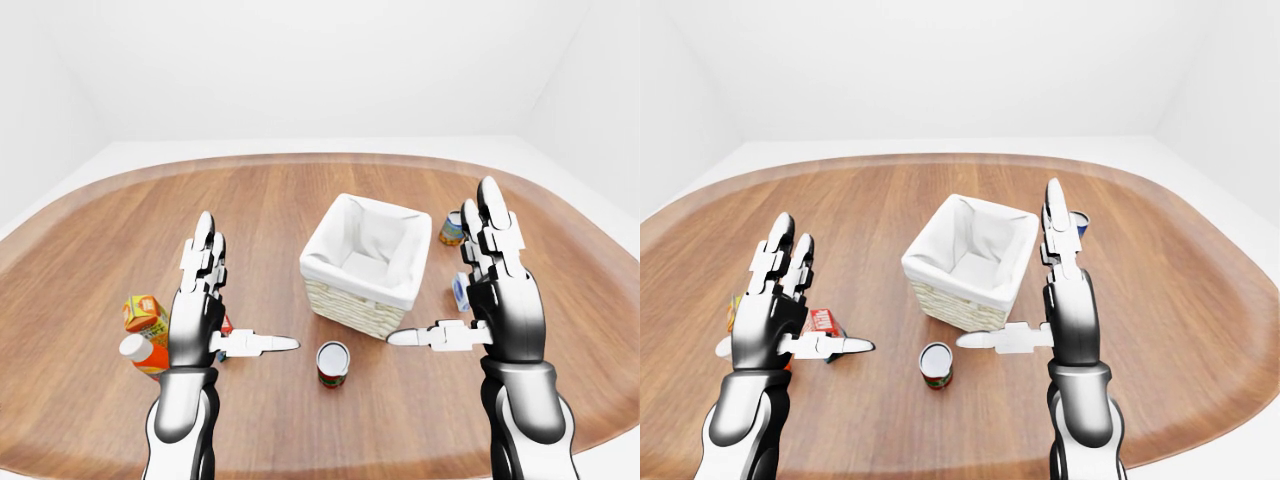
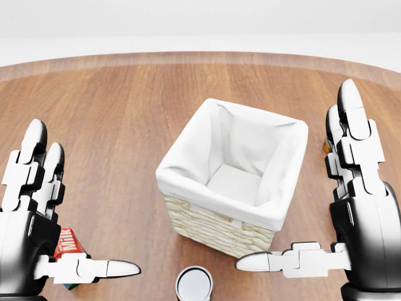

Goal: Pick the milk and place it in the basket.

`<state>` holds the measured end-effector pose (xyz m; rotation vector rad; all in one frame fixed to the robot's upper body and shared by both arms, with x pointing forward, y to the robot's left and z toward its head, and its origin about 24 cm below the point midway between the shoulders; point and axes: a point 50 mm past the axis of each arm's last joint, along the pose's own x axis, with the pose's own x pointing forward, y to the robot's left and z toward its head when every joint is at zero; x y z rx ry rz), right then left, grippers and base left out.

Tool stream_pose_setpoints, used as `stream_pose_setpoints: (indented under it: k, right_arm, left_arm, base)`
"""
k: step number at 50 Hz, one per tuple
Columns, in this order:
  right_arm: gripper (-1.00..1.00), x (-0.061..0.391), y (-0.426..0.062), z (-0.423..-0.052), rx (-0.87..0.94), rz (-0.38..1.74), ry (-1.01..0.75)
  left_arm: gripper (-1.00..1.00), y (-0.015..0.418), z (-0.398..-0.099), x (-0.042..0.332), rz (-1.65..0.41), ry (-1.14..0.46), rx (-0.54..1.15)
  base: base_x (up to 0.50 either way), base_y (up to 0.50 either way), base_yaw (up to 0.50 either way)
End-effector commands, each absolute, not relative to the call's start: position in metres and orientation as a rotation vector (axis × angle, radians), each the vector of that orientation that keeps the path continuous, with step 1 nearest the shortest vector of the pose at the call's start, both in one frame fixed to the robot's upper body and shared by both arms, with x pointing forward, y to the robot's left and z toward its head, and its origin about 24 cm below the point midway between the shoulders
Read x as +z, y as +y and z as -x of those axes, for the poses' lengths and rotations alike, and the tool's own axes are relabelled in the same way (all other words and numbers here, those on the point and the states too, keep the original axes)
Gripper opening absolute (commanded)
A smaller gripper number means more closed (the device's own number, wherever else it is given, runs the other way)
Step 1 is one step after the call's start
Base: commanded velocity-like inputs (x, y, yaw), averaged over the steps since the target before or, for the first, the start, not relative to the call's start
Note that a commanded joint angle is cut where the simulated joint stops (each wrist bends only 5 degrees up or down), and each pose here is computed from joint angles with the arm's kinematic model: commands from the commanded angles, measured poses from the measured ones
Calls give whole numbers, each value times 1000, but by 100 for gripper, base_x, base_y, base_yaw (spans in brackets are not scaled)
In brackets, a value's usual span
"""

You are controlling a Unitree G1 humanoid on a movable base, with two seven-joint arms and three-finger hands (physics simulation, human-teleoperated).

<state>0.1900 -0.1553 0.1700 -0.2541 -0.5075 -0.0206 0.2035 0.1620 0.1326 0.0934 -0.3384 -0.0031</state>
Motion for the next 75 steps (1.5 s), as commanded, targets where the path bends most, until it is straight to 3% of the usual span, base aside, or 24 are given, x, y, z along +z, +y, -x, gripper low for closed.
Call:
stream_pose_setpoints:
  k: [1,31,43,66,75]
  right_arm:
    - [100,170,-155,-190,-22,254,-506]
    - [100,172,-157,-187,-34,245,-516]
    - [100,172,-156,-186,-27,239,-518]
    - [100,169,-155,-188,-20,236,-505]
    - [100,170,-154,-188,-19,238,-509]
  left_arm:
    - [100,162,-203,133,-90,-339,-6]
    - [100,163,-204,142,-85,-382,-47]
    - [100,168,-207,154,-243,-423,-53]
    - [100,206,-240,153,-504,-394,51]
    - [100,220,-244,130,-543,-315,26]
  base:
    - [19,0,0]
    - [12,0,0]
    - [0,0,0]
    - [0,0,0]
    - [0,0,0]
